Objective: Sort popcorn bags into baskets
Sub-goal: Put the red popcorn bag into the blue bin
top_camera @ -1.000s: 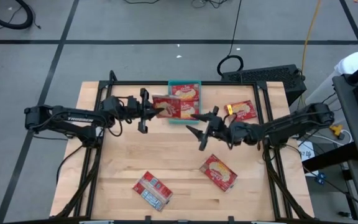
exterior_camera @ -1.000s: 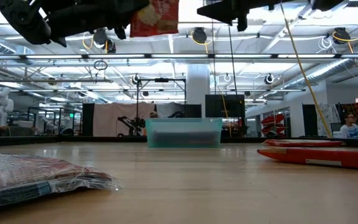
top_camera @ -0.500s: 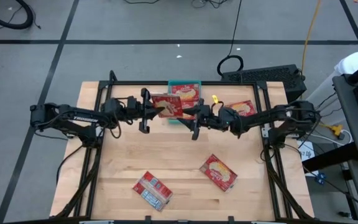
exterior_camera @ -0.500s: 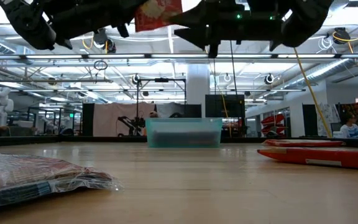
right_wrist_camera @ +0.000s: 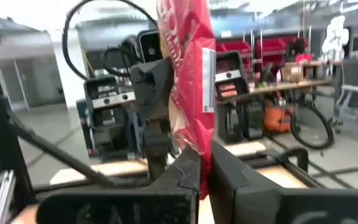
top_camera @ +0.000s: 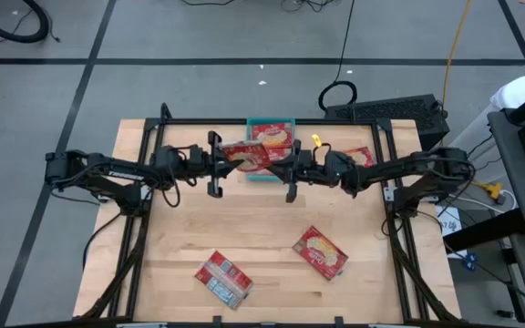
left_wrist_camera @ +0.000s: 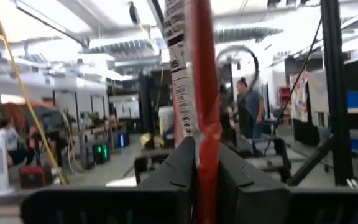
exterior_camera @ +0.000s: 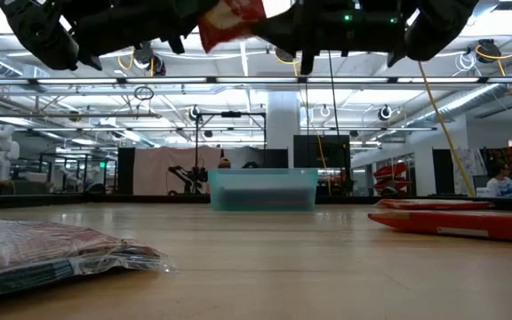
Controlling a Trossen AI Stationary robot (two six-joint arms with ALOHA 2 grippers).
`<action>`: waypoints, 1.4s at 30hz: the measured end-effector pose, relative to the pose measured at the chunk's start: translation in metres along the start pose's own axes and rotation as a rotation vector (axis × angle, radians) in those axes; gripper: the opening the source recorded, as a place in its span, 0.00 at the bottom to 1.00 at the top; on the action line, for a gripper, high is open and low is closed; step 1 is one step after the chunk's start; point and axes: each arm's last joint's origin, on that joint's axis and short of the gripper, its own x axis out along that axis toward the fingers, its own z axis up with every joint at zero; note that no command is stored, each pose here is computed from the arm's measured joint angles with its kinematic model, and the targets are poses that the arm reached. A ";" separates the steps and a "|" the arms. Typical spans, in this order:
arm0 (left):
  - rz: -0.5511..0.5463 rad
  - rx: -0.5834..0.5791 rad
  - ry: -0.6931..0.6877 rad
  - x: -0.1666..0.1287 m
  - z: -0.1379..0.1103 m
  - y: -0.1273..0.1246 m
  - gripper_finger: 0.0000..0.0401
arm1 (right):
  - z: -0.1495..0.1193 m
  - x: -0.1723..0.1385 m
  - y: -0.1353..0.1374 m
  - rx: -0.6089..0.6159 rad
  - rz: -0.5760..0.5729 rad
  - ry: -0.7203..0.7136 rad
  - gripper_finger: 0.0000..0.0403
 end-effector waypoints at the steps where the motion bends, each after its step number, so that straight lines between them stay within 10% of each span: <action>1: 0.000 -0.008 0.019 0.000 -0.001 0.000 0.10 | 0.002 -0.002 -0.002 -0.005 -0.004 0.023 0.01; 18: 0.389 -0.082 0.485 -0.036 0.000 0.005 0.64 | 0.080 -0.056 -0.069 -0.033 -0.178 0.560 0.00; 26: 0.347 -0.186 0.677 -0.044 -0.016 -0.008 0.59 | 0.109 -0.033 -0.146 -0.063 -0.183 0.749 0.00; 42: 0.232 -0.181 0.793 -0.049 -0.022 -0.033 0.37 | 0.050 0.012 -0.243 0.025 -0.021 1.017 0.00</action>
